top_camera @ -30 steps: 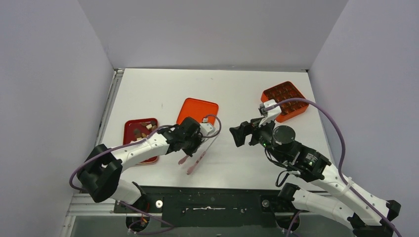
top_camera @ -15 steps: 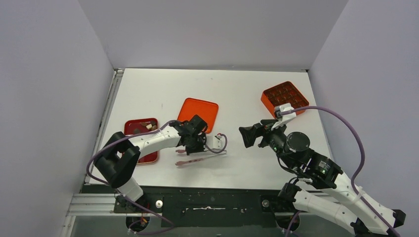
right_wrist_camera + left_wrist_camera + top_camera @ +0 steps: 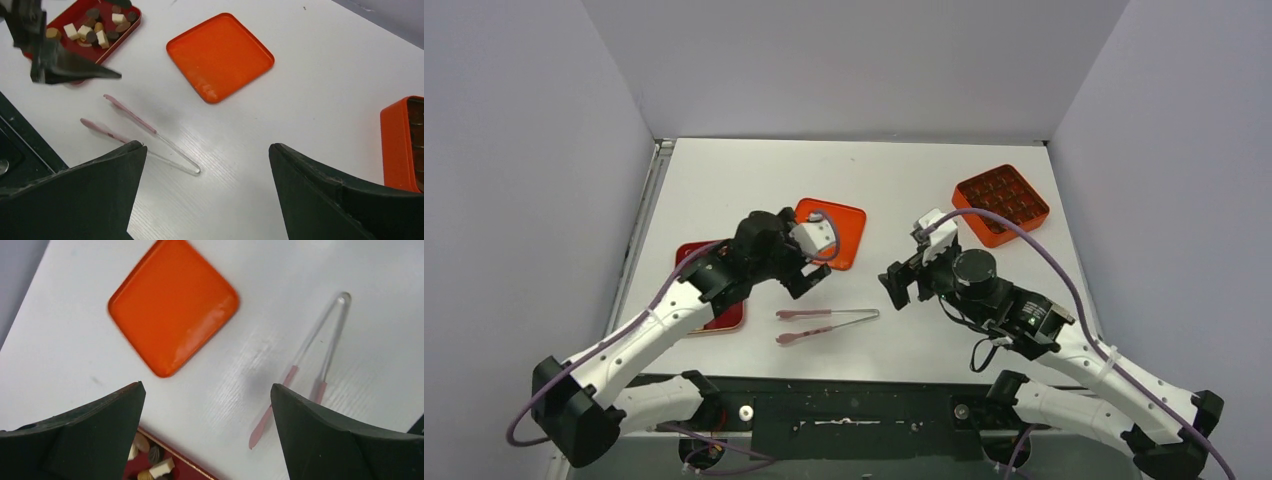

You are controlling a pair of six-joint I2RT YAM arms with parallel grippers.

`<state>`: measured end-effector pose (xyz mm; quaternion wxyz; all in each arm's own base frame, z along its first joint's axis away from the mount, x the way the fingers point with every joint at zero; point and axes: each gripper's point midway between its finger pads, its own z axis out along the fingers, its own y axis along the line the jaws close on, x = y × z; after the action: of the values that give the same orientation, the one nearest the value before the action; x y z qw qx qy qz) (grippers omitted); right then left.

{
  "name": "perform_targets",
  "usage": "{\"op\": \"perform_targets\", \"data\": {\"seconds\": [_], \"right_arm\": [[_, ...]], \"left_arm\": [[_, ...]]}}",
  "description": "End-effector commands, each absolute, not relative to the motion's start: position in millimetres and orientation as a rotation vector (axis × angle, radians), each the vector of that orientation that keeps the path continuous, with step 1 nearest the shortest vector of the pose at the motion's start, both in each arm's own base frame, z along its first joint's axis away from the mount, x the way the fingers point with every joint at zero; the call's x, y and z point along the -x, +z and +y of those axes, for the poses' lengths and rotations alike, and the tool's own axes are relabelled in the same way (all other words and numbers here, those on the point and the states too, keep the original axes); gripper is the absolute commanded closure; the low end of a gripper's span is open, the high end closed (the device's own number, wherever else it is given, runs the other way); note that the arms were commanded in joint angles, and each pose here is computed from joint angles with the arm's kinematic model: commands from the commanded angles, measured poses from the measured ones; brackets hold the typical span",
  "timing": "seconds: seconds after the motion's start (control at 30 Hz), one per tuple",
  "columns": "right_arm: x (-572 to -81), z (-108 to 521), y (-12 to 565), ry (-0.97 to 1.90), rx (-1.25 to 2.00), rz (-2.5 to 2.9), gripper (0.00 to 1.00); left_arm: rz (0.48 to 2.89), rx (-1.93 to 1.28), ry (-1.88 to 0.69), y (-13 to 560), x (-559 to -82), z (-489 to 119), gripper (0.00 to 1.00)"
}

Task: Pack the chocolate
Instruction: Adjust the clamp at the center of the board, then pick up the clamp from the center of the board.

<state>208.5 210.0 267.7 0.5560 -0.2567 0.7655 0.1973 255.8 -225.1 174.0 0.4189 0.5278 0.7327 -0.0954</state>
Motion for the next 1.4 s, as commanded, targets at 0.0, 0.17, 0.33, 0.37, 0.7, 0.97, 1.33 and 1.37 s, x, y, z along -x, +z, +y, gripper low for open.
{"op": "perform_targets", "data": {"seconds": [0.0, 0.17, 0.33, 0.37, 0.7, 0.97, 1.33, 1.37], "right_arm": [[-212, 234, 286, 0.500, 0.734, 1.697, 0.00], [-215, 266, 257, 0.469, 1.027, 1.740, 0.01], [-210, 291, 228, 0.506, 1.240, 1.725, 0.03], [-209, 294, 222, 0.508, 1.279, 1.708, 0.04], [-199, 319, 151, 0.554, 1.610, 1.676, 0.11], [-203, 337, 87, 0.567, 1.846, 1.753, 0.22], [-209, 350, 54, 0.589, 1.902, 1.751, 0.22], [-210, 350, 50, 0.579, 1.904, 1.757, 0.22]], "left_arm": [[2.054, -0.663, -0.150, 211, -283, -171, 0.03], [2.327, -0.255, -0.314, 209, -260, -147, 0.03], [2.444, -0.089, -0.367, 171, -248, -141, 0.03], [2.470, -0.033, -0.355, 160, -246, -133, 0.03], [2.470, 0.387, -0.476, 155, -241, -87, 0.12], [2.446, 0.336, -0.405, 155, -225, -73, 0.13], [2.472, 0.325, -0.423, 154, -221, -75, 0.15], [2.474, 0.327, -0.420, 153, -220, -74, 0.15]]}}
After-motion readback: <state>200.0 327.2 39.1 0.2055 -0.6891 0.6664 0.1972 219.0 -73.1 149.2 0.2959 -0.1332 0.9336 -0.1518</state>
